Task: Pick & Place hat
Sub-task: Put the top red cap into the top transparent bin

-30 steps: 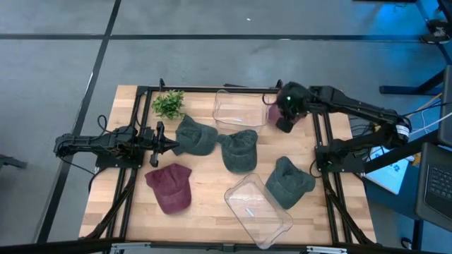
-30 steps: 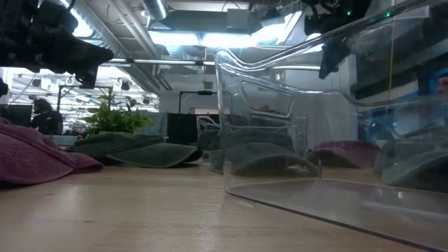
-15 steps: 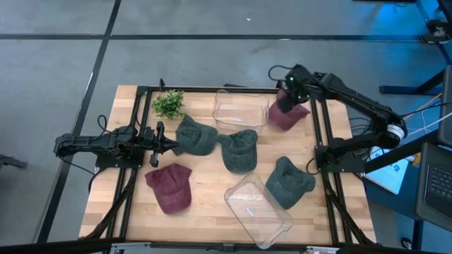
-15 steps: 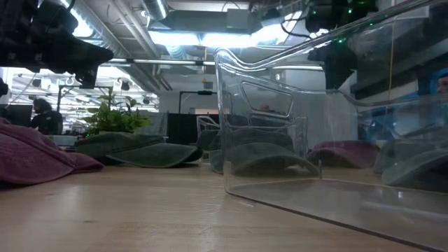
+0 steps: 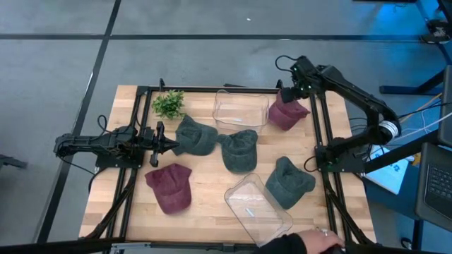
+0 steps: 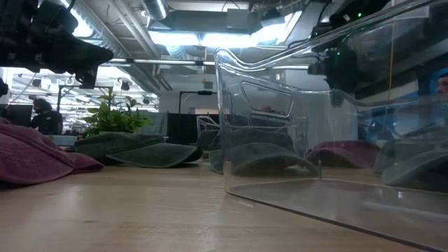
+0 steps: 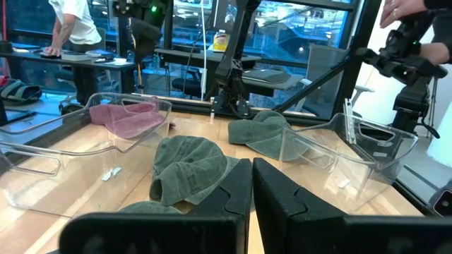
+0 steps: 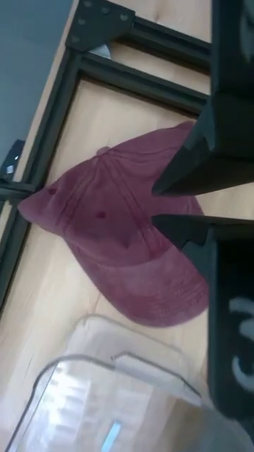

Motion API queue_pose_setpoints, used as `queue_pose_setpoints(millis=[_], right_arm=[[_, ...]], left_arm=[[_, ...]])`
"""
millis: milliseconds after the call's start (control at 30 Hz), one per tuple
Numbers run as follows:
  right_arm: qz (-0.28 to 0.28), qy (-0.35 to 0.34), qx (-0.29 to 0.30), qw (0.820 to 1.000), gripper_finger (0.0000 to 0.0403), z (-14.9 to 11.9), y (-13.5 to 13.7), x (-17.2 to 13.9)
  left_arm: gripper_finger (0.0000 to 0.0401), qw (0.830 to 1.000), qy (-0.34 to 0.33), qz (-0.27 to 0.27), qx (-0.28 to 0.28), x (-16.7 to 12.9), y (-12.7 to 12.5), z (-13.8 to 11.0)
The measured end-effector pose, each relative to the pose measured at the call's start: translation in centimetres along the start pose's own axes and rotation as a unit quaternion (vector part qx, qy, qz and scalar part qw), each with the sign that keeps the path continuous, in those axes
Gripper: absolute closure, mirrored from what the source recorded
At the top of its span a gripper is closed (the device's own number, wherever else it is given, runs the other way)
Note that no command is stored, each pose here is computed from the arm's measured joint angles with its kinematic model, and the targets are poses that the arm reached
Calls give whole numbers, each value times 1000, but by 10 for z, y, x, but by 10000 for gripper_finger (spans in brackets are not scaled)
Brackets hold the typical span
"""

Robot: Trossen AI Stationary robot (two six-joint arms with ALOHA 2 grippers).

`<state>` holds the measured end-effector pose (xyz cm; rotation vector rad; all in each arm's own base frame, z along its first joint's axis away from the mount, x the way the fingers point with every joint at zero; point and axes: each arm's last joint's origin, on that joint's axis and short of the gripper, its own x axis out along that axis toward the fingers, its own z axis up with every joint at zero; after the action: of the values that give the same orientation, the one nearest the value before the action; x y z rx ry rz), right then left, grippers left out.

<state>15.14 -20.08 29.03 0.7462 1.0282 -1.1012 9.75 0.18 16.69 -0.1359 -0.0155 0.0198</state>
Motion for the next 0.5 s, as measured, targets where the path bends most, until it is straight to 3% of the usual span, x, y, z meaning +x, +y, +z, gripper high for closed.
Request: queue_pose_setpoints(millis=[133, 267, 400, 500], right_arm=[[2, 26, -17, 1000, 304, 4, -1, 12], [6, 22, -18, 1000, 238, 12, 1, 25], [-24, -6, -26, 999, 174, 24, 1, 39], [-37, -3, -49, 998, 148, 29, 0, 52]], left_arm=[[388, 1000, 0, 0, 0, 0, 0, 0], [391, 1000, 0, 0, 0, 0, 0, 0], [393, 1000, 0, 0, 0, 0, 0, 0], [391, 1000, 0, 0, 0, 0, 0, 0]])
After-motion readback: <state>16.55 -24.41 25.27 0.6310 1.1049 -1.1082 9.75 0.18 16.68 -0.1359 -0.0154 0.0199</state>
